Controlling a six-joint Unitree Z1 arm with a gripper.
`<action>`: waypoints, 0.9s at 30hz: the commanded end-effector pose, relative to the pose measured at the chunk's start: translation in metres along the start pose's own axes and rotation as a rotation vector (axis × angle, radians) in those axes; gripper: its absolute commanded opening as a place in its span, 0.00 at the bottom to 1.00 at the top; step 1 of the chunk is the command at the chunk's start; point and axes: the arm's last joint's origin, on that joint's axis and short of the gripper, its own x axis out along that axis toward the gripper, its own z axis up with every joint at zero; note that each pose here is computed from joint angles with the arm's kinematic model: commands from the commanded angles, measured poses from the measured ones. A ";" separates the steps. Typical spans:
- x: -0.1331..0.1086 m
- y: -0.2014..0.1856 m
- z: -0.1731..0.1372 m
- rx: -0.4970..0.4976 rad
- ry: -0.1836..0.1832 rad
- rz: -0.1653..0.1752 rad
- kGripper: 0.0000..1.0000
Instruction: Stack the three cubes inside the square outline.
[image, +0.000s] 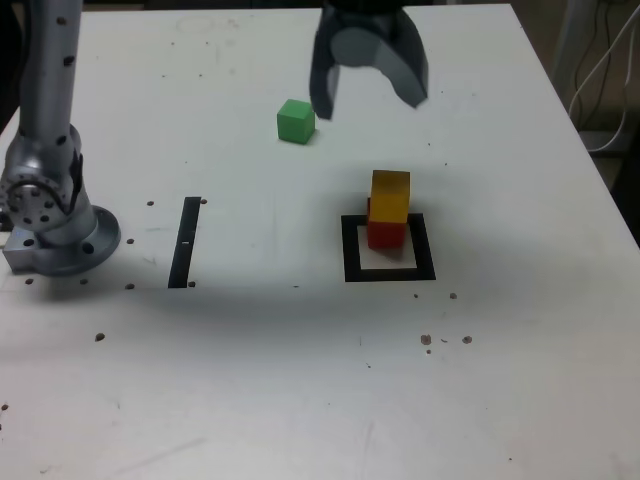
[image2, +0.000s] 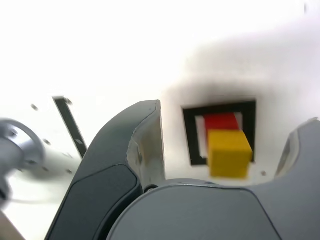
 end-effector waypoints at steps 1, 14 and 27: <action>0.006 0.020 -0.010 0.021 0.019 -0.005 0.99; 0.060 0.089 -0.046 0.050 0.150 0.006 0.99; 0.118 0.093 -0.054 0.045 0.215 -0.022 1.00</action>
